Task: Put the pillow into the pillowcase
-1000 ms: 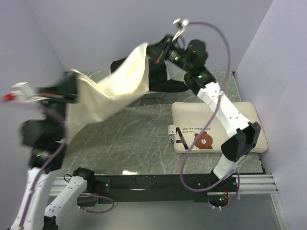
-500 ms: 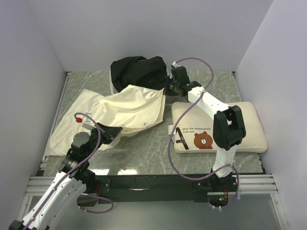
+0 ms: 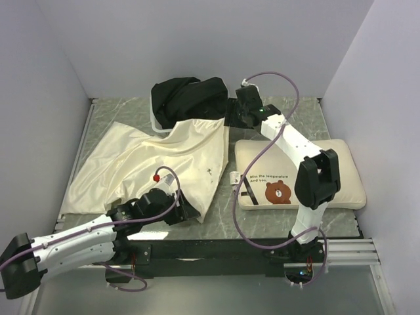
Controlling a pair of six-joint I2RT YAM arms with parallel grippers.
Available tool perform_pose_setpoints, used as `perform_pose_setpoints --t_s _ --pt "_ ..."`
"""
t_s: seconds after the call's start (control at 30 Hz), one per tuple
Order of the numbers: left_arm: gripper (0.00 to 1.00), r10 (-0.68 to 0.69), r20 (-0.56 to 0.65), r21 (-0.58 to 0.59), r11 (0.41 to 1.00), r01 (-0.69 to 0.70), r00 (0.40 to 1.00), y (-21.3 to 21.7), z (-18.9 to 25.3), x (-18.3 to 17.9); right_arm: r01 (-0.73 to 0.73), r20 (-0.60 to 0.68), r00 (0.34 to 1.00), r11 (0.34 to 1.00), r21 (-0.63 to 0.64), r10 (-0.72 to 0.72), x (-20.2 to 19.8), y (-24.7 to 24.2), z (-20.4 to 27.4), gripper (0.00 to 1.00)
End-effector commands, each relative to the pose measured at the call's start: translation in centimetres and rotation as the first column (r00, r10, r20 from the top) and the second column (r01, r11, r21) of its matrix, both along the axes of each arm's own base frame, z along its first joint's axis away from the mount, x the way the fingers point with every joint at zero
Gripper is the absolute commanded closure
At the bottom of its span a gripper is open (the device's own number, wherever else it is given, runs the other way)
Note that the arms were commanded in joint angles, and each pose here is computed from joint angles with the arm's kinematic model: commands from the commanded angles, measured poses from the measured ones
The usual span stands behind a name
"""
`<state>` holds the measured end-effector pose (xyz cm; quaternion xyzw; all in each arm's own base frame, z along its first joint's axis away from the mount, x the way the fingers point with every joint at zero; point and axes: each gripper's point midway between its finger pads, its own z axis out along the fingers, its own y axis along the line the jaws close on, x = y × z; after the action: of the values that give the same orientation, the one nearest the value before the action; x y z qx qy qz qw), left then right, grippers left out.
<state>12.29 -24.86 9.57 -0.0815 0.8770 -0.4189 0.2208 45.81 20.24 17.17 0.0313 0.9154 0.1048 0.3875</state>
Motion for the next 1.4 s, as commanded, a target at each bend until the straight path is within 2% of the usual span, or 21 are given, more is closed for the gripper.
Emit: perform_pose_setpoints --t_s 0.0,0.03,0.1,0.27,0.3,0.4,0.47,0.5,0.57,0.6,0.63,0.67,0.73,0.97,1.1,1.27,1.3,1.37 --pt "0.3 -0.012 0.057 -0.068 0.998 0.016 0.998 -1.4 4.1 0.0 0.068 0.125 0.99 0.998 0.001 -0.067 -0.8 -2.4 7.1 0.16" --pt "0.24 -0.019 0.09 -0.092 0.995 0.027 0.996 -1.6 5.6 0.1 0.072 0.131 0.989 0.997 0.001 -0.072 -1.0 -2.7 7.5 0.13" --pt "0.2 -0.027 0.105 -0.082 0.996 0.036 0.994 -1.4 6.5 0.1 0.089 0.146 0.985 0.996 0.006 -0.088 -1.6 -3.6 8.5 0.09" --pt "0.19 -0.019 0.174 -0.023 0.999 0.023 0.985 -1.7 8.4 1.7 0.09 0.134 0.987 0.996 0.004 -0.09 -2.0 -4.4 8.3 0.06" --pt "0.19 -0.019 0.208 -0.022 0.999 0.024 0.978 -2.1 9.5 2.3 0.088 0.113 0.99 0.996 -0.005 -0.086 -1.8 -4.3 7.4 0.05" --pt "0.2 -0.013 0.234 0.039 0.999 0.004 0.972 -3.2 9.1 3.9 0.084 0.038 0.996 0.996 -0.033 -0.083 -1.6 -4.0 4.6 0.07" --pt "0.2 0.004 0.254 0.112 0.993 -0.034 0.967 -3.6 7.6 5.6 0.091 -0.004 0.996 0.995 -0.044 -0.091 -2.2 -4.3 2.8 0.09" --pt "0.2 0.011 0.276 0.136 0.989 -0.05 0.961 -3.9 8.0 6.4 0.094 0.034 0.995 0.995 -0.016 -0.093 -2.3 -4.2 3.6 0.09" --pt "0.2 0.003 0.285 0.216 0.974 -0.067 0.959 -4.7 6.1 7.9 0.104 0.022 0.994 0.994 -0.022 -0.103 -3.6 -4.9 2.3 0.09" --pt "0.2 -0.006 0.305 0.238 0.969 -0.07 0.952 -5.3 6.4 8.7 0.108 0.044 0.993 0.994 0.002 -0.108 -4.3 -5.1 3.3 0.09" --pt "0.2 -0.027 0.276 0.316 0.947 -0.064 0.961 -5.6 4.0 9.2 0.102 0.044 0.994 0.995 0.01 -0.102 -4.9 -5.1 3.4 0.09" --pt "0.19 -0.031 0.279 0.351 0.934 -0.071 0.96 -5.8 3.2 9.8 0.099 0.022 0.995 0.995 -0.001 -0.099 -5.9 -5.5 2.2 0.09" --pt "0.18 -0.063 0.257 0.427 0.903 -0.054 0.964 -6.3 0.6 10.5 0.117 0.066 0.991 0.993 0.026 -0.119 -7.4 -6.2 3.3 0.09" --pt "0.13 -0.103 0.192 0.524 0.851 -0.014 0.976 -6.9 -5.8 10.8 0.095 0.012 0.995 0.991 0.098 -0.096 -14.2 -7.2 -2.6 0.04" --pt "0.18 -0.069 0.142 0.514 0.858 -0.014 0.987 -6.4 -8.5 9.7 0.091 -0.034 0.995 0.992 0.082 -0.089 -15.7 -6.8 -5.3 0.02" --pt "0.31 -0.076 0.1 0.477 0.878 0.02 0.992 -6.7 -9.9 7.2 0.074 -0.104 0.991 0.997 -0.037 -0.078 -17.3 -5.0 -9.2 0.0" --pt "0.35 -0.076 0.083 0.472 0.881 0.028 0.994 -6.6 -10.2 6.1 0.077 -0.123 0.989 0.996 -0.053 -0.083 -17.4 -5.1 -10.0 0.02" --pt "0.37 -0.071 0.08 0.452 0.891 0.027 0.994 -6.8 -10.2 5.3 0.069 -0.168 0.982 0.993 -0.093 -0.084 -17.6 -5.3 -11.8 0.1"
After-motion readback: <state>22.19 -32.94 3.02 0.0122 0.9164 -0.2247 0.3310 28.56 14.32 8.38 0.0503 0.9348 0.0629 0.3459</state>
